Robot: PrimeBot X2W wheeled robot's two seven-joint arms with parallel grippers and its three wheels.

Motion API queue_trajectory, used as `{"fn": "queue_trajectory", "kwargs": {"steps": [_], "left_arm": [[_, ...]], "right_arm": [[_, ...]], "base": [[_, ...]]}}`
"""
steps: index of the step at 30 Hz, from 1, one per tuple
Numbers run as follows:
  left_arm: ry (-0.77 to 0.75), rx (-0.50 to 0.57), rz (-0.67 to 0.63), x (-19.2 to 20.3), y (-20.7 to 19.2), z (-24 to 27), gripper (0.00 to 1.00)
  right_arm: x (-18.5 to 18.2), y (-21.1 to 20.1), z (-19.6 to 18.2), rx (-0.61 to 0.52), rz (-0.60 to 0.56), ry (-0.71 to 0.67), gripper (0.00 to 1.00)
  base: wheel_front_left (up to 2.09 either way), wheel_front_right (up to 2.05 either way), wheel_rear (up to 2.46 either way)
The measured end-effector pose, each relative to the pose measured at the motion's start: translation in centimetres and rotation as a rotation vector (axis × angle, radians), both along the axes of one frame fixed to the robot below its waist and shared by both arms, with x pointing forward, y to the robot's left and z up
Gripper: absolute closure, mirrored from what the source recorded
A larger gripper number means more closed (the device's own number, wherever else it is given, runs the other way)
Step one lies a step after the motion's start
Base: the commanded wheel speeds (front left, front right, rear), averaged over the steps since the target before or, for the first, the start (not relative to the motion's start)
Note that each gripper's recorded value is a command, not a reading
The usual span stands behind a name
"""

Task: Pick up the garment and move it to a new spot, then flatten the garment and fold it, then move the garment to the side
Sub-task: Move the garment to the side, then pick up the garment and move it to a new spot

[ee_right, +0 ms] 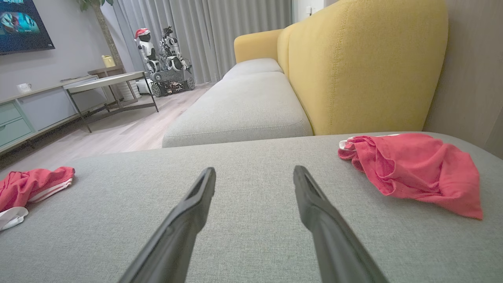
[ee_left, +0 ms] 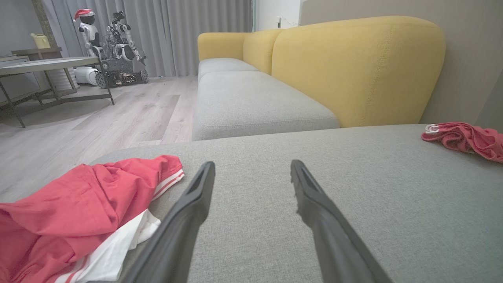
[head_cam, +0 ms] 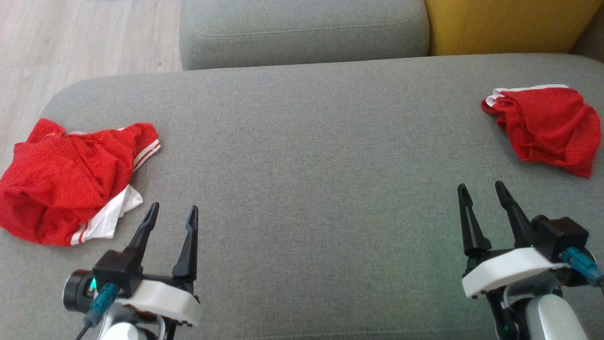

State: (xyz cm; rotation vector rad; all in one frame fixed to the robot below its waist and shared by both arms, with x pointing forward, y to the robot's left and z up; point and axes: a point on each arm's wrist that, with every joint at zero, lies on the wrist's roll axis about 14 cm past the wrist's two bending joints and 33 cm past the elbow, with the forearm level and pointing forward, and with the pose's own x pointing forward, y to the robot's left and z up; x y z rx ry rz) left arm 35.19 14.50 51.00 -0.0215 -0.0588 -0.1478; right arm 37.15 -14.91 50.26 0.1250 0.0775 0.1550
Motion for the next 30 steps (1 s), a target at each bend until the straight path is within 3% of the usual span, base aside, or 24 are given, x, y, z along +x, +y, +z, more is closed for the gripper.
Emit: {"fn": "queue_trajectory", "kwargs": {"steps": [30], "left_arm": [[0.016,0.003,0.021,-0.21,0.49,-0.37,0.0]], "right_arm": [[0.06,-0.17,-0.49,-0.002,-0.004,0.021,0.0]], "base": [[0.0,0.0,0.0]]}}
